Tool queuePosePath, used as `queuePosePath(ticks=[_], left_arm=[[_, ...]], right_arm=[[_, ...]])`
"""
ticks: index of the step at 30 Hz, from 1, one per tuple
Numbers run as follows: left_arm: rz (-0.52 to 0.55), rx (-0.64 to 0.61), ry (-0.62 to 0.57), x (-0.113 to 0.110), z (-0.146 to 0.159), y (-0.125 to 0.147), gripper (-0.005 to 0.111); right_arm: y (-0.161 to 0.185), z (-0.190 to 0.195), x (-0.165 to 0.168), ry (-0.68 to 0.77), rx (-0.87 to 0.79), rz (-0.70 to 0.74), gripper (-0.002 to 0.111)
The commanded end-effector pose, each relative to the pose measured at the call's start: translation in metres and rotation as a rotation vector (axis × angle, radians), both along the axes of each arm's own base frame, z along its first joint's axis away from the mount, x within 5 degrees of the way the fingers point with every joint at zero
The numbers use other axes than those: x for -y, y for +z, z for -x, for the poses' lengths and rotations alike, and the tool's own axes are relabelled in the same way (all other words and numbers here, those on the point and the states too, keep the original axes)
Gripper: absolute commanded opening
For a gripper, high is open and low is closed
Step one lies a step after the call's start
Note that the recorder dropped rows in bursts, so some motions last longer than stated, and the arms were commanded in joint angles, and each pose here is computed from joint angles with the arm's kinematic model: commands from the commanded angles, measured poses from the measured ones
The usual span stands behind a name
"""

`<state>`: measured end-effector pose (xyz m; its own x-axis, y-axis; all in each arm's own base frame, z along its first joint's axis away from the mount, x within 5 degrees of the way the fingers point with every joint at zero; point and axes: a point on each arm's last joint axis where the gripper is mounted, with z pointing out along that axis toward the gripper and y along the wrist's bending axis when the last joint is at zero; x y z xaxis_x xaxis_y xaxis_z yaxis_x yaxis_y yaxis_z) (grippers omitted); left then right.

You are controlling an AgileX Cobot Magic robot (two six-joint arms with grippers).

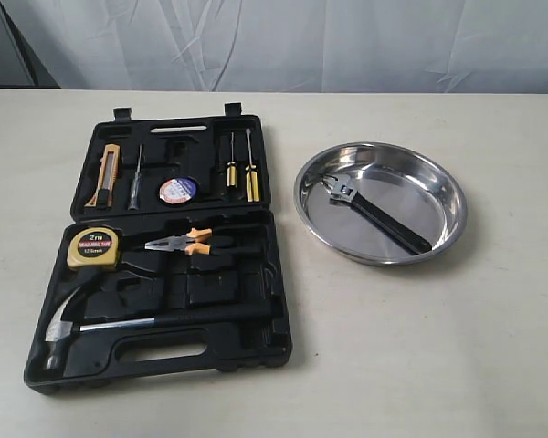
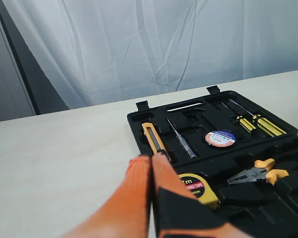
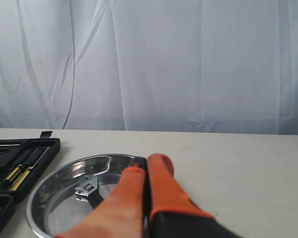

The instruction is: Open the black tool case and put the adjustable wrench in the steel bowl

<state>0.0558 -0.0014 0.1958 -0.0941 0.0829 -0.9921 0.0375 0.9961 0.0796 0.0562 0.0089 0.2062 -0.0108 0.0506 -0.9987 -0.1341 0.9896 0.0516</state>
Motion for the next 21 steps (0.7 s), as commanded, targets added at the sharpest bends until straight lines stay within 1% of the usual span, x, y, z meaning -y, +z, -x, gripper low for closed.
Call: queuePosePath(ticks=[1,21], left_arm=[[0.004,0.004,-0.004,0.0003,-0.0002,0.001,0.0],[0.004,0.004,-0.004,0.0003,-0.0002,0.001,0.0]], right_arm=[[-0.0014,0.0004,0.0003,-0.005,0.0,0.007,0.0],[-0.0015,0.0004,0.0,-0.002,-0.004,-0.009,0.0]])
